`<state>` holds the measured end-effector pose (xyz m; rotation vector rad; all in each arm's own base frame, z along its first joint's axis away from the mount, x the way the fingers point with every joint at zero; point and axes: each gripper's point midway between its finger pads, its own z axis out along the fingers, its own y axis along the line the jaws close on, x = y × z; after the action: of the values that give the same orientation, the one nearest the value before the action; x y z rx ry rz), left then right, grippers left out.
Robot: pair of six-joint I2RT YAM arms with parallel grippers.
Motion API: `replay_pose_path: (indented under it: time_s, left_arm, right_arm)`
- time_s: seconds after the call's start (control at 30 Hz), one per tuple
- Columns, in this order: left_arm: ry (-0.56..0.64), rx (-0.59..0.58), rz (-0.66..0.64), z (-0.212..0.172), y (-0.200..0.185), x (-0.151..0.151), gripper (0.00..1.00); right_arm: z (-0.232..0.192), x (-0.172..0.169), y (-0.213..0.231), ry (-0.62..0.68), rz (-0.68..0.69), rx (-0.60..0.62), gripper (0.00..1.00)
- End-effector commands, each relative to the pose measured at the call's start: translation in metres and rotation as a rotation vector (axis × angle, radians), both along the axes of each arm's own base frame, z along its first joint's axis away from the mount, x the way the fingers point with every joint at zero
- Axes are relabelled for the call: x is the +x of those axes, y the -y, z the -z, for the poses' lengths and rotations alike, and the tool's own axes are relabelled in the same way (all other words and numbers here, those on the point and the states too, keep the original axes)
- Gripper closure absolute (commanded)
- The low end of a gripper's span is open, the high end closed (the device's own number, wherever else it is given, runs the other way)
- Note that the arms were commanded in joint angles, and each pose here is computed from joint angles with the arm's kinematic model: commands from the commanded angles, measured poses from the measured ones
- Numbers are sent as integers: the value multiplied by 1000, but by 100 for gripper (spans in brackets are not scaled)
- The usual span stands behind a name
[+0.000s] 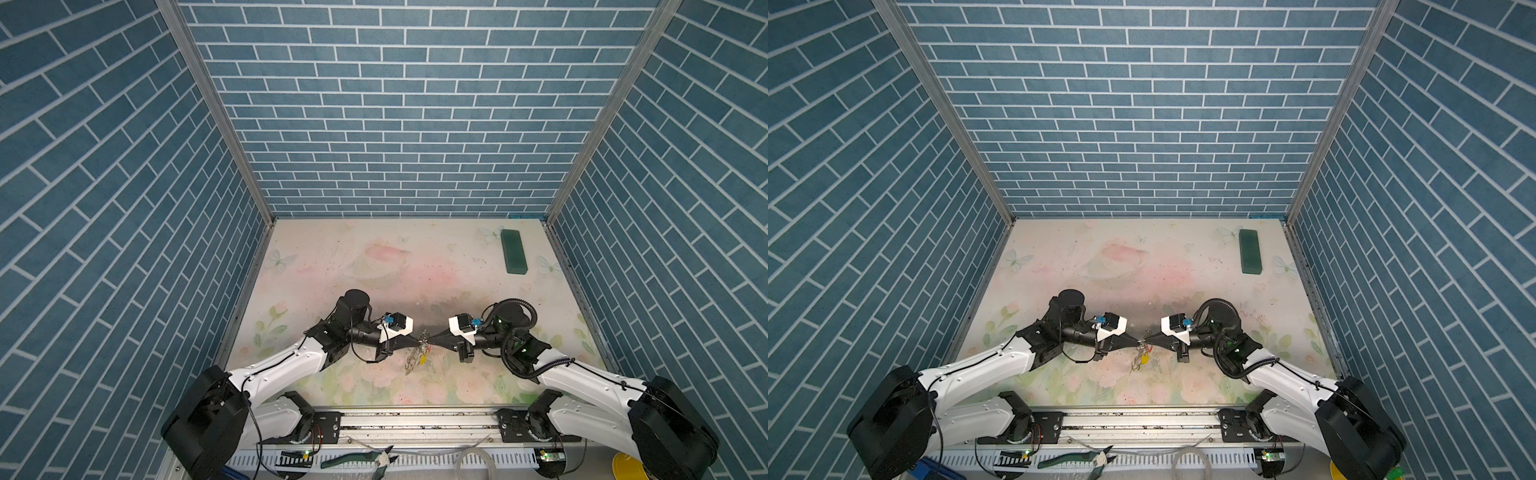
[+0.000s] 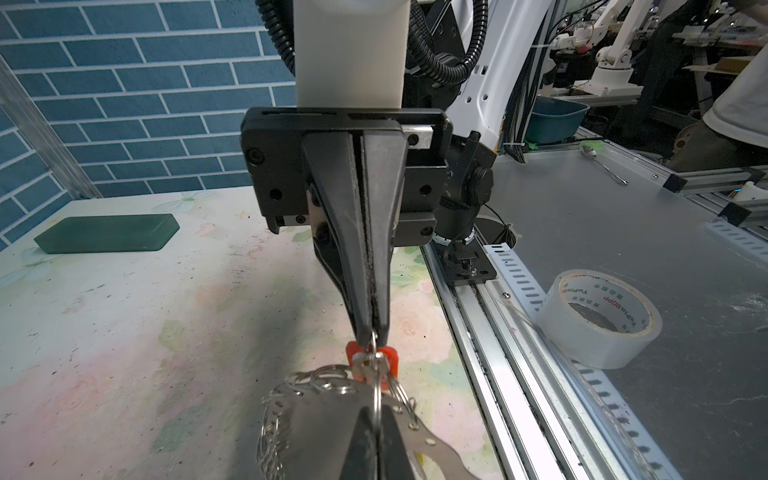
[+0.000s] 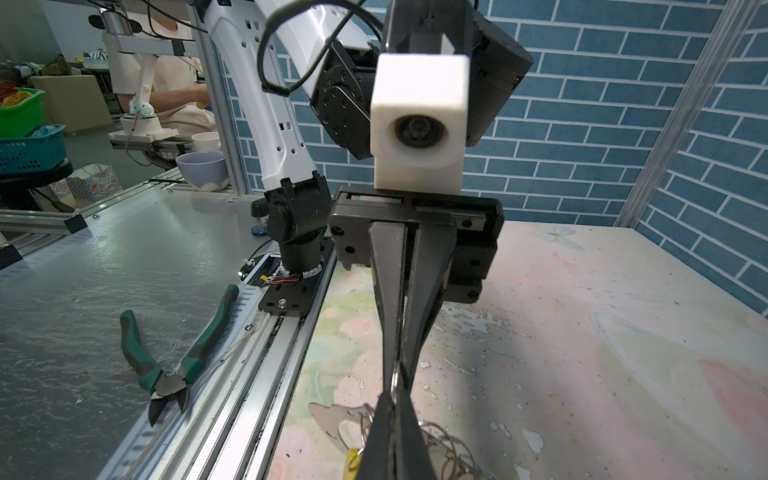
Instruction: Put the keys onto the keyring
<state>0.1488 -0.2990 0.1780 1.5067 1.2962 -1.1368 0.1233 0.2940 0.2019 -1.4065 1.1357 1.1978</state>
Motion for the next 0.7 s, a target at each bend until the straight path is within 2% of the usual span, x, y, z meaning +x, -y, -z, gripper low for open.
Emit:
replay_pose_path:
  time_s: [0.0,0.67]
  left_arm:
    - [-9,5,13,-3,3,0,100]
    - [-44,22,-5,-3,5,5,100]
  right_arm:
    - [-25,-3,-3,89,-38,55,100]
    - [-22,-9,-8,69,-74,41,100]
